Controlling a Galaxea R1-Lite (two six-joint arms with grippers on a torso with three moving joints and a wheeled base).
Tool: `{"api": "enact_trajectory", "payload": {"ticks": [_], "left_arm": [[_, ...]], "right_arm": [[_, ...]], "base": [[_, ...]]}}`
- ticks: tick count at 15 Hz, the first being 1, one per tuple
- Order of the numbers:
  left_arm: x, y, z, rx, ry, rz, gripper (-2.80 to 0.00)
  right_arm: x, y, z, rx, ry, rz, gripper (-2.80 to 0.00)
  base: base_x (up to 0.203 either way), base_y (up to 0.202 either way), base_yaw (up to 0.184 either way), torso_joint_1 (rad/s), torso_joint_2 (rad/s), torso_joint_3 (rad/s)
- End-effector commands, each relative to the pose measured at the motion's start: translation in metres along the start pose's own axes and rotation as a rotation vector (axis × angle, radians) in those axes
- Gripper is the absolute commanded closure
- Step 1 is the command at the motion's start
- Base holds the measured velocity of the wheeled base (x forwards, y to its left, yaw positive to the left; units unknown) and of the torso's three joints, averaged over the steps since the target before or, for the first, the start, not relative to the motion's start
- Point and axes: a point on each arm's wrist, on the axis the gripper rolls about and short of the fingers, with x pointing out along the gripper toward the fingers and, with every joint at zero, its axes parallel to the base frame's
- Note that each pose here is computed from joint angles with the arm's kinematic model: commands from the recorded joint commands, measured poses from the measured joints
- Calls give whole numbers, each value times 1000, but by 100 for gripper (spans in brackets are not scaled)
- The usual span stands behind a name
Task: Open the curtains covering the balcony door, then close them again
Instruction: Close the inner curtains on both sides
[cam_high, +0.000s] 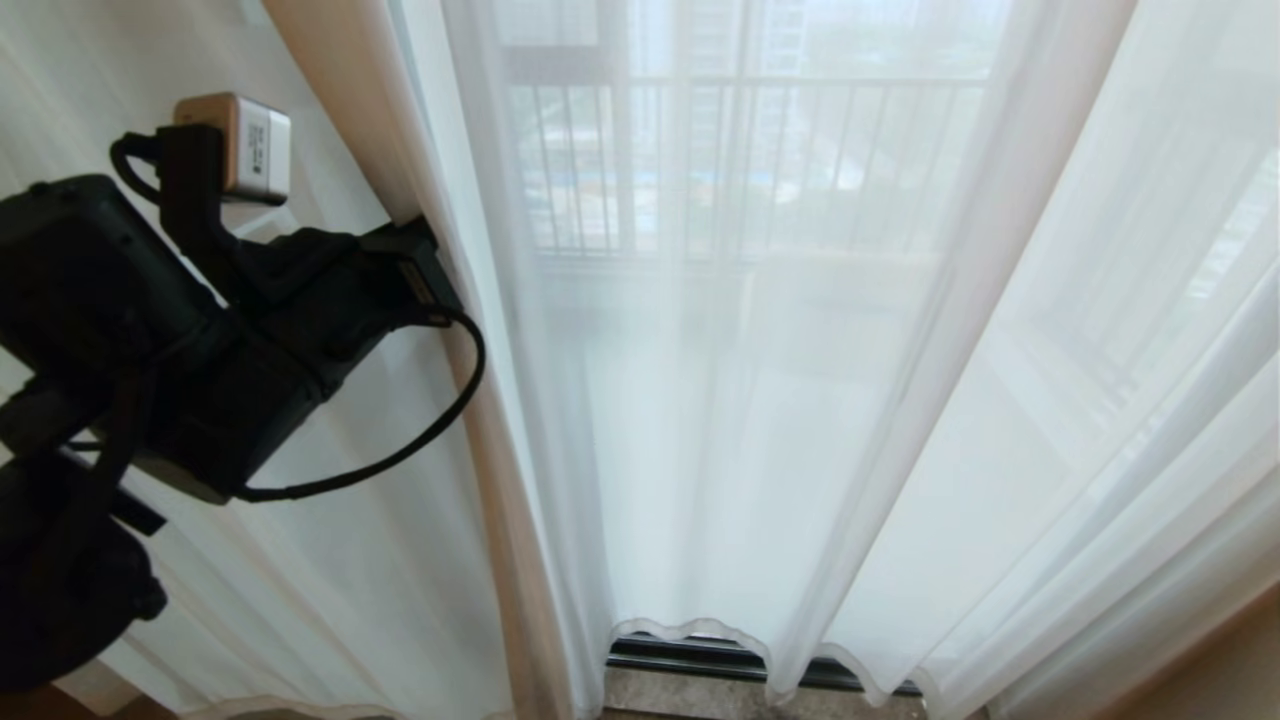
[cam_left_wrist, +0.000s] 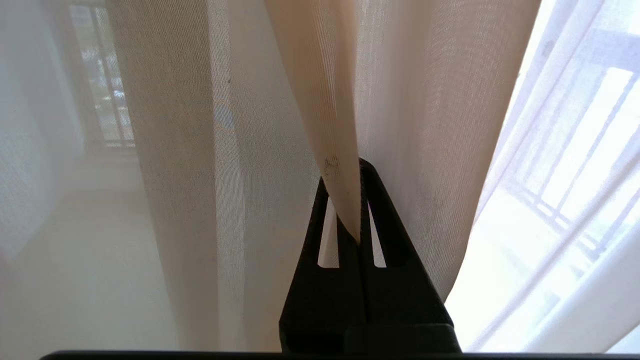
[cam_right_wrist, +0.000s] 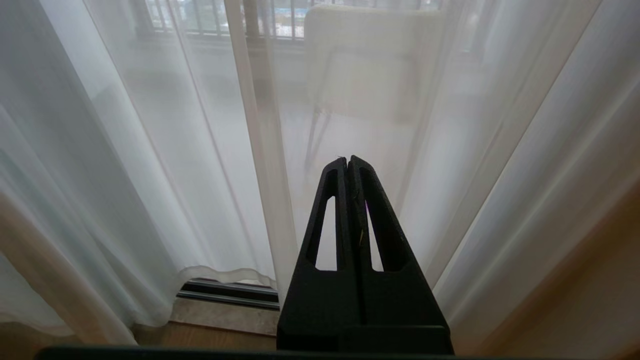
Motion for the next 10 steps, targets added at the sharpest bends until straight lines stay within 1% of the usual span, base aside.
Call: {"api": "enact_trajectory", "payload": {"ticks": [1, 2, 6, 10], "left_arm": [[-15, -3, 5, -8, -9, -18, 0], [-22, -2, 5, -8, -7, -23, 0], [-47, 1, 20, -20, -51, -33, 0], [-57, 2, 31, -28, -89, -38, 0]], "right_arm": [[0, 0, 0, -1, 0, 1, 0], [0, 0, 0, -1, 0, 1, 0], [0, 0, 0, -1, 1, 1, 0], [0, 0, 0, -1, 0, 1, 0]], "base": [[0, 0, 0, 0, 0, 0], [0, 0, 0, 0, 0, 0], [0, 0, 0, 0, 0, 0], [0, 0, 0, 0, 0, 0]]}}
